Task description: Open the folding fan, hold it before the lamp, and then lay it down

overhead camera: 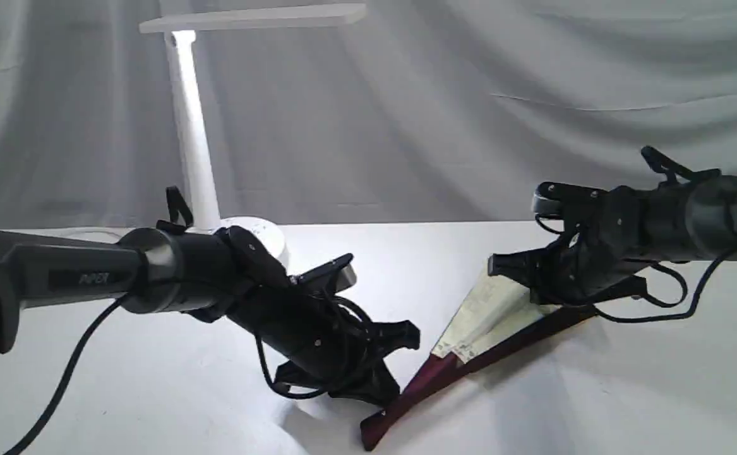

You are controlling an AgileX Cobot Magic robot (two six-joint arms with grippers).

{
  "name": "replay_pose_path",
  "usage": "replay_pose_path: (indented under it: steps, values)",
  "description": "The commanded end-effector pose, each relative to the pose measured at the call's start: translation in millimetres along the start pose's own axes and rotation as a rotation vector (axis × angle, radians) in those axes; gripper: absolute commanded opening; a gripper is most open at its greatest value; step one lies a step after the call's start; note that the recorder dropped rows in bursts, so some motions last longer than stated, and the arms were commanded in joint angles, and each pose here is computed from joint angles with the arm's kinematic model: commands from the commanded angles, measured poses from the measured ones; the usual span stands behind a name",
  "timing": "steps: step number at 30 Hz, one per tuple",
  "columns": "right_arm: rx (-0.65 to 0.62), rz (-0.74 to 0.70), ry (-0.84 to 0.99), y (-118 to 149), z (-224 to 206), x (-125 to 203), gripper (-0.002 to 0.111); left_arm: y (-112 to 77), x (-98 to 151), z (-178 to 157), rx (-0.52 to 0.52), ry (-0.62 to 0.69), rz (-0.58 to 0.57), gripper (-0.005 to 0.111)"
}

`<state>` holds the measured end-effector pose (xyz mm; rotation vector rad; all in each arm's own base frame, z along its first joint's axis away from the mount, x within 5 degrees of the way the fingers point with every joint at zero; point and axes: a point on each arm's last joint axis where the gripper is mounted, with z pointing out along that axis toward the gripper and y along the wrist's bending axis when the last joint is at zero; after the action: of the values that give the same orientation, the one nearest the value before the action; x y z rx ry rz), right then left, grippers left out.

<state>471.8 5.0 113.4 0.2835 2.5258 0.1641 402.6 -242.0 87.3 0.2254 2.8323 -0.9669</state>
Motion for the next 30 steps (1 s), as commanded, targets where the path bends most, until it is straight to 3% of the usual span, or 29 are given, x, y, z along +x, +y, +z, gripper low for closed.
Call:
replay_pose_path:
  steps: [1,9,16,21,30]
  values:
    - [-0.020,0.022,-0.057,4,-4,-13,0.000,-14.3,3,1,0.026,0.003,0.018,0.000]
    - [-0.022,0.018,0.066,8,-14,-15,0.000,-24.9,2,-10,0.003,-0.008,0.112,0.000]
    - [-0.029,-0.012,0.201,14,-44,-17,0.000,-38.9,-3,-49,-0.123,-0.050,0.219,0.000]
    - [-0.039,-0.068,0.305,16,-65,-14,0.000,-26.4,0,-73,-0.261,0.031,0.192,0.000]
    - [-0.164,-0.035,0.397,24,-88,15,0.000,3.1,4,-126,-0.274,0.069,0.101,0.000]
